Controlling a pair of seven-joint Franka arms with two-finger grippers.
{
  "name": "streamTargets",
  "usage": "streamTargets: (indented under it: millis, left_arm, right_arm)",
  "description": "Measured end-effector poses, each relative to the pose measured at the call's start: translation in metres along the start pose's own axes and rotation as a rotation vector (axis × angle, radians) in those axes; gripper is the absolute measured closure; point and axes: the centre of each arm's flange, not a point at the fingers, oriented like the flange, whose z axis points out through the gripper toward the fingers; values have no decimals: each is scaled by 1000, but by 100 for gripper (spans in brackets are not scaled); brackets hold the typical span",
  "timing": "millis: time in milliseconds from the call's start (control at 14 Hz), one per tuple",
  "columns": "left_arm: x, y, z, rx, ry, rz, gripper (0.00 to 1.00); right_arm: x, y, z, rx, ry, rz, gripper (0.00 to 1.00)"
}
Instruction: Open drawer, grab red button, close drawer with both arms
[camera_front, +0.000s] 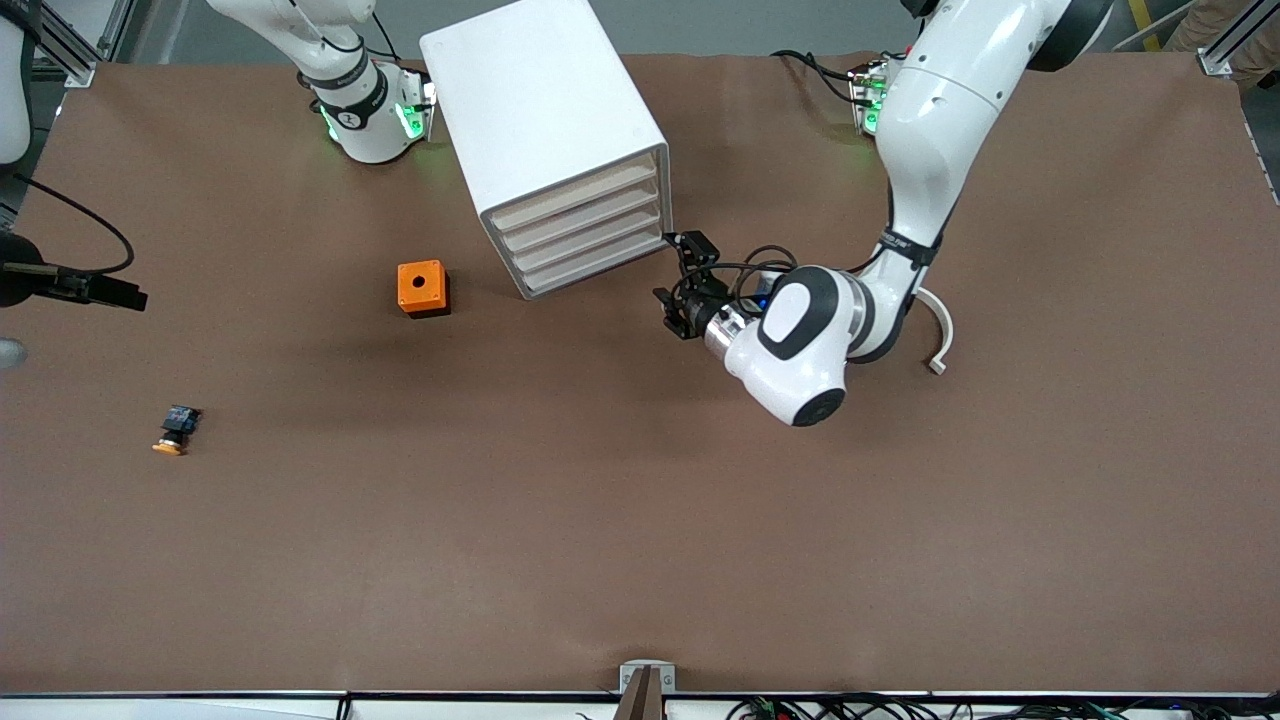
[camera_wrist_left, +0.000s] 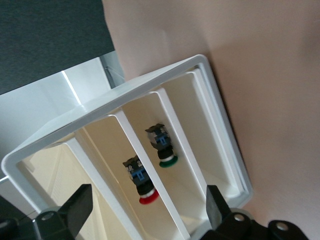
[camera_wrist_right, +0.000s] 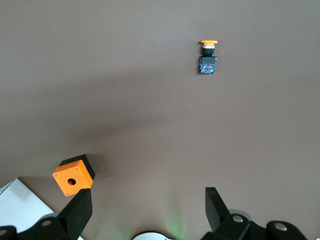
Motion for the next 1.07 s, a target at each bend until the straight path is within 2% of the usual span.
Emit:
streamTargets:
  millis: [286,357,429,500,571,643,1071]
  left_arm:
    - [-4,8,46,65,49,-56,0]
    - [-3,9,55,82,62,-62,5]
    - [-3,9,63,99,74,-65,5]
    - [-3,9,71,116,86,-68,12]
    - [-3,9,79,133,95,-69,26]
    - [-4,7,87,150,102,-69,29]
    - [6,6,121,230,134,-121,29]
  right_arm:
    - [2,-2,-6,0,16,-1,0]
    - [2,-2,-7,1,18,1,0]
    - [2,-2,-8,1,19,9,0]
    - [2,-2,-8,2,19,24,0]
    - [2,-4,-8,5,18,44,0]
    - [2,-6,-7,12,17,67,0]
    - [1,-19,-8,80,6,193,0]
